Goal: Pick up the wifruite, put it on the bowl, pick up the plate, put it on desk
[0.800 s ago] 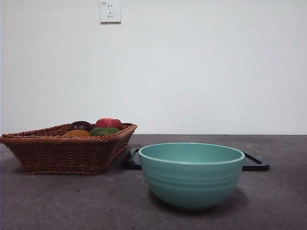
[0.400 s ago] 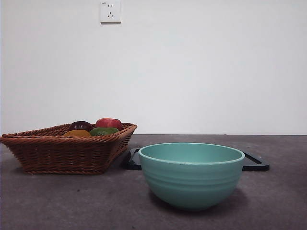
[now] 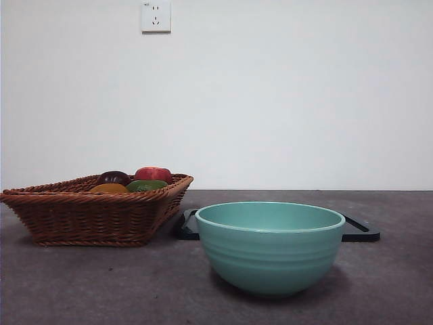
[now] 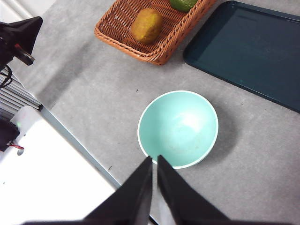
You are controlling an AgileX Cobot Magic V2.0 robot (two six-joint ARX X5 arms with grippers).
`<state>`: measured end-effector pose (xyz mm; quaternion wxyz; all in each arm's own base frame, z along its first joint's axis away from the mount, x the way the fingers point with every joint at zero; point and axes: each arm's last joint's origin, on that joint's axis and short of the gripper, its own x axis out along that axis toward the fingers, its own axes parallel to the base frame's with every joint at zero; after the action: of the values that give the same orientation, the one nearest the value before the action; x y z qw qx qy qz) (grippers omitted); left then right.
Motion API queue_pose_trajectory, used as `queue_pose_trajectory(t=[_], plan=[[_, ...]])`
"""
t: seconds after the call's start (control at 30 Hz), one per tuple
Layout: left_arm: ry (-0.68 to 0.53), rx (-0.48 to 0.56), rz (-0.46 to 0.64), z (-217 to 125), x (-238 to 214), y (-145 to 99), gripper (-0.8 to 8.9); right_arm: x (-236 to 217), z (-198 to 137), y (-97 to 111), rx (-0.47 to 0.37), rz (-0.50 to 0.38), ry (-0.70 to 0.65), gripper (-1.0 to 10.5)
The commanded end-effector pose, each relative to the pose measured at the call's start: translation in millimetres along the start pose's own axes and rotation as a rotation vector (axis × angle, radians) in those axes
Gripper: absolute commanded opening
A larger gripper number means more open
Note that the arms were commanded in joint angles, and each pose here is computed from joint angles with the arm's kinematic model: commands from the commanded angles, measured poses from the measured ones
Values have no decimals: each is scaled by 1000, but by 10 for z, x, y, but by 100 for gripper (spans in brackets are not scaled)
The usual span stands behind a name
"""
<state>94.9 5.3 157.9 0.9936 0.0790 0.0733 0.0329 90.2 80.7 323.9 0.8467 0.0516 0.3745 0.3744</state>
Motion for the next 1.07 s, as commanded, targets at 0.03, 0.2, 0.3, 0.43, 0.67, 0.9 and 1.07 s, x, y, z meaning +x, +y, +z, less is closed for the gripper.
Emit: queue_pose_trajectory(t=[0.03,0.2,0.3,0.43,0.67,0.9,1.07], plan=[[9,4,6,-56,19,-6,7,-61,12,27,-67,9,-19,7],[9,4,6,-56,19,-6,7,-257,63,-29,-157,-47,-201,7],[10,4,6,-57,19,-6,7,-434,83,-98,-188,-146,-388,8],[9,4,5,-56,19,-6,7,-547,-27,-234,-227,-337,-592,7],[9,4,6,-56,19,-6,7,-241,-510,-658,-188,-623,-823,8],[9,4,5,-56,19,-6,7,116,-984,-977,-130,-778,-868,7],[9,4,6,-56,19,-6,7,339,-1173,-1145,-80,-788,-813,7]])
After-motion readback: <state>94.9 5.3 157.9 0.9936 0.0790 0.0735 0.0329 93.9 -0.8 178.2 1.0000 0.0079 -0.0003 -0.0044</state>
